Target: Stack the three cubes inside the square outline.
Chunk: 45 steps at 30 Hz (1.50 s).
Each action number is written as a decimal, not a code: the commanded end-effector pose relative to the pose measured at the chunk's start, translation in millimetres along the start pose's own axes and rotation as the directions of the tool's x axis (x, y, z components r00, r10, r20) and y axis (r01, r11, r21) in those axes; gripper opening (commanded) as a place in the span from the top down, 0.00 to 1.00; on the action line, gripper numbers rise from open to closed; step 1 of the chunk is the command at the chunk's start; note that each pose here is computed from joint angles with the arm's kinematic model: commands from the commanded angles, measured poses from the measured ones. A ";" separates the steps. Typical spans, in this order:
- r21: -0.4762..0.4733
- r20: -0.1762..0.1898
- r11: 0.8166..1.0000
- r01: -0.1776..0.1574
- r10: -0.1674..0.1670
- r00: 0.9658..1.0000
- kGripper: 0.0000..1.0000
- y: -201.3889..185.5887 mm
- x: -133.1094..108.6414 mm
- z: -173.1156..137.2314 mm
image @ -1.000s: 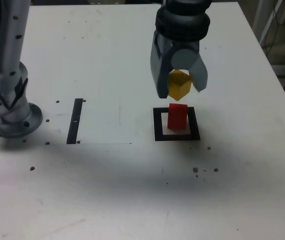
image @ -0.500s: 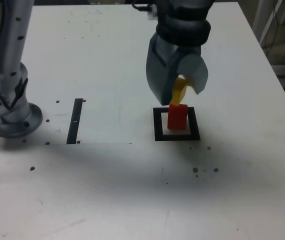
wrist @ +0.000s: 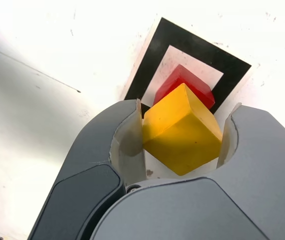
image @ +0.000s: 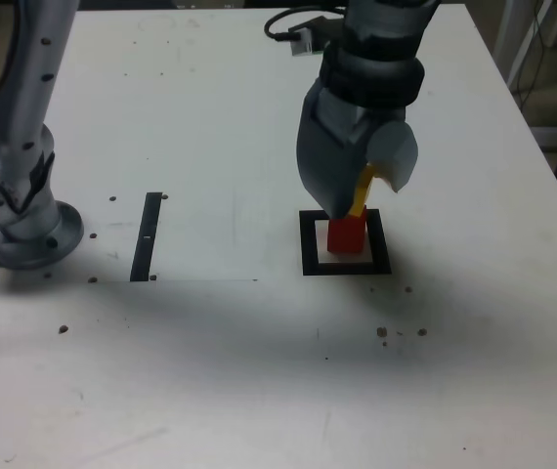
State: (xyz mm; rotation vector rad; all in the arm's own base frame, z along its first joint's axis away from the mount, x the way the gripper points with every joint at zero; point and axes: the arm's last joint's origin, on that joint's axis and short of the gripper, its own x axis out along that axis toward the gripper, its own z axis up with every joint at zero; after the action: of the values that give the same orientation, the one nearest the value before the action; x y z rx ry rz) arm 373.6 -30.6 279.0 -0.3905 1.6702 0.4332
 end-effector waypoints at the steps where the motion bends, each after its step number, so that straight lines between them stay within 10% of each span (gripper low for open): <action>1: -0.015 0.006 1.000 0.008 -0.008 1.000 0.44 2.2 -1.9 -1.2; 12: -0.079 0.038 0.995 0.056 -0.053 0.998 0.44 15.4 4.1 -13.3; 45: -0.100 0.033 0.994 0.042 -0.039 0.999 0.44 4.7 15.9 -4.0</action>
State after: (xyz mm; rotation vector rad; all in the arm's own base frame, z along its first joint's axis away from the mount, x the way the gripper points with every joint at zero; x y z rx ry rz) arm 363.7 -27.7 265.1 -0.4911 1.6119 0.4962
